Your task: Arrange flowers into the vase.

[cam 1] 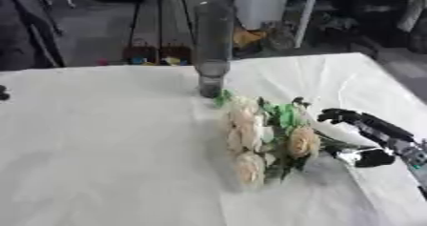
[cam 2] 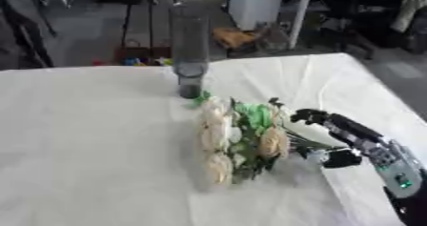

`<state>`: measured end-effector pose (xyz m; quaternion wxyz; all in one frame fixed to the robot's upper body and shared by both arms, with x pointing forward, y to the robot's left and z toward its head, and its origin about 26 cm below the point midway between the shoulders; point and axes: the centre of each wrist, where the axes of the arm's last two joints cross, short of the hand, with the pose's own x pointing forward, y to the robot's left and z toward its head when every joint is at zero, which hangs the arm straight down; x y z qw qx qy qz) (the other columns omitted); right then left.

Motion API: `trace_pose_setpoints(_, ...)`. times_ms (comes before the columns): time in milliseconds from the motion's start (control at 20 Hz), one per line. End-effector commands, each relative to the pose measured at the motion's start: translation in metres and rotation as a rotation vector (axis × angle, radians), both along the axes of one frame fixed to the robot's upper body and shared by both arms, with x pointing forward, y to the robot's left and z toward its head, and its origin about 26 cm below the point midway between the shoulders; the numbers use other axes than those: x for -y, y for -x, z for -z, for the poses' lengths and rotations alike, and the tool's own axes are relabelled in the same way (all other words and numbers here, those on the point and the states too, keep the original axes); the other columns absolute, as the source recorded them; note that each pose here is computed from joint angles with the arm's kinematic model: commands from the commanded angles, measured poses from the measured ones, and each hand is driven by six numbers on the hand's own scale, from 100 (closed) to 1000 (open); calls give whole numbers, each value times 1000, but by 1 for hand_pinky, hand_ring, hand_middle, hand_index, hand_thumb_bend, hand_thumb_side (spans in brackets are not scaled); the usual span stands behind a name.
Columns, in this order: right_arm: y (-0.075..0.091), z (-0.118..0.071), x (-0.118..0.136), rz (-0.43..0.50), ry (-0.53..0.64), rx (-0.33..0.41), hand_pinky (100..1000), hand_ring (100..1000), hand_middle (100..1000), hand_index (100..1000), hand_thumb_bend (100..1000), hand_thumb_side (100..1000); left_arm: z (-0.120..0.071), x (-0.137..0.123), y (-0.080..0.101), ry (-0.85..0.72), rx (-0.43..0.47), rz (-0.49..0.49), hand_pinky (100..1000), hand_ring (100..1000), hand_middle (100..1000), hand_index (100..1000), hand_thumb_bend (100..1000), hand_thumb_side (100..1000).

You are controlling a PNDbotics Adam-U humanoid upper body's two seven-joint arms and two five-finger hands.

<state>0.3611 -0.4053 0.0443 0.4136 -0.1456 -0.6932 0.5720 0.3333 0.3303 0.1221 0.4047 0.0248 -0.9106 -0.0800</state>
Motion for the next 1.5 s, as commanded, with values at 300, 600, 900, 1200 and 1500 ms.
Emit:
trace_pose_setpoints(300, -3, -5, 10, -105, 117, -3, 828, 992, 832, 948, 296, 449, -8, -2, 0, -16, 19, 7, 593, 595, 678, 679, 701, 620)
trace_pose_setpoints(600, -4, -1, 14, -79, 130, -9, 826, 990, 831, 947, 300, 453, -8, -1, 0, -15, 19, 9, 593, 595, 678, 679, 701, 620)
trace_pose_setpoints(900, -5, 1, 17, -52, 145, 3, 819, 982, 825, 941, 311, 444, -7, -1, 0, -14, 17, 10, 594, 595, 678, 679, 700, 621)
trace_pose_setpoints(1200, -6, 0, 22, -13, 153, 36, 814, 973, 819, 935, 321, 431, -6, -1, 0, -12, 16, 9, 594, 595, 678, 679, 700, 621)
trace_pose_setpoints(1500, -7, 0, 24, 12, 166, 61, 806, 965, 815, 931, 326, 423, -6, -2, 0, -12, 16, 8, 594, 595, 678, 679, 700, 621)
